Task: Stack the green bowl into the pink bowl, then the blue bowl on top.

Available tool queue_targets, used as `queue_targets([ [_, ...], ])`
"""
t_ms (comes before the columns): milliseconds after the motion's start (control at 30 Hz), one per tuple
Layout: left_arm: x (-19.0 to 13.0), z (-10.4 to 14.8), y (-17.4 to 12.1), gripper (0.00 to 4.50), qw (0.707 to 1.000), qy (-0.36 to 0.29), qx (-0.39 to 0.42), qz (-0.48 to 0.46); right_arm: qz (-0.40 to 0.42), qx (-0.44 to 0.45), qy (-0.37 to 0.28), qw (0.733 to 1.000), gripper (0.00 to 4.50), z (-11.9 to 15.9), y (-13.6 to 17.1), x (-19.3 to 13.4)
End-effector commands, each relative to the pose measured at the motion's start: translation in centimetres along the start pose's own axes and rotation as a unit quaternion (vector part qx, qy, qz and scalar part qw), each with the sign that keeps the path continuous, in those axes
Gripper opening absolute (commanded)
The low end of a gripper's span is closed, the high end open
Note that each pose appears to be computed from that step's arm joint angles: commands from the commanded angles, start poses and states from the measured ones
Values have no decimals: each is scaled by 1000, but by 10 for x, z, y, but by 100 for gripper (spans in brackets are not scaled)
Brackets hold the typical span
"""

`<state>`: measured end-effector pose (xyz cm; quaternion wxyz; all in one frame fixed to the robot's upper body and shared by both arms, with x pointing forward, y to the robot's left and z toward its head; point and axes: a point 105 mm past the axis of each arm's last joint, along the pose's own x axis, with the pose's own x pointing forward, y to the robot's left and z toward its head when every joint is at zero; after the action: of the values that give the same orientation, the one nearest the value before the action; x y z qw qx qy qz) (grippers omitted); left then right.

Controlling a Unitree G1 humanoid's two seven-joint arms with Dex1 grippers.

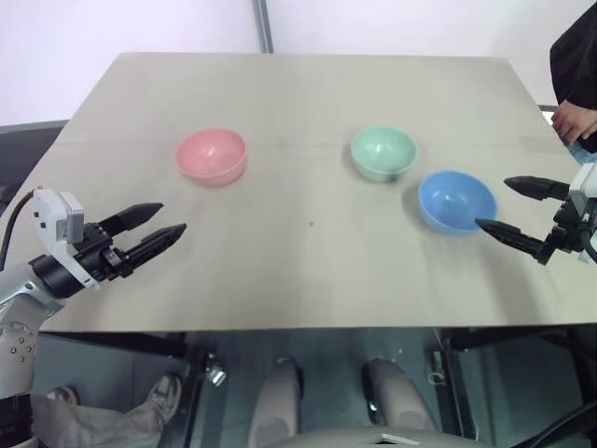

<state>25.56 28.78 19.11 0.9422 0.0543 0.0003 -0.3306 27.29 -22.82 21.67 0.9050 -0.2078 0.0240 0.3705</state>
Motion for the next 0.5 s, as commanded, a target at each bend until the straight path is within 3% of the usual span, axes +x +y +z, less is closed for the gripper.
queue_targets([
  [33,1,11,0,337,1000,-3,18,-7,-2,-21,-11,1000,447,13,1,-2],
  [367,16,19,2,337,999,-13,29,-6,9,-24,-27,999,447,18,8,14],
  [500,26,18,25,337,989,39,109,94,41,-26,-58,997,447,30,20,33],
])
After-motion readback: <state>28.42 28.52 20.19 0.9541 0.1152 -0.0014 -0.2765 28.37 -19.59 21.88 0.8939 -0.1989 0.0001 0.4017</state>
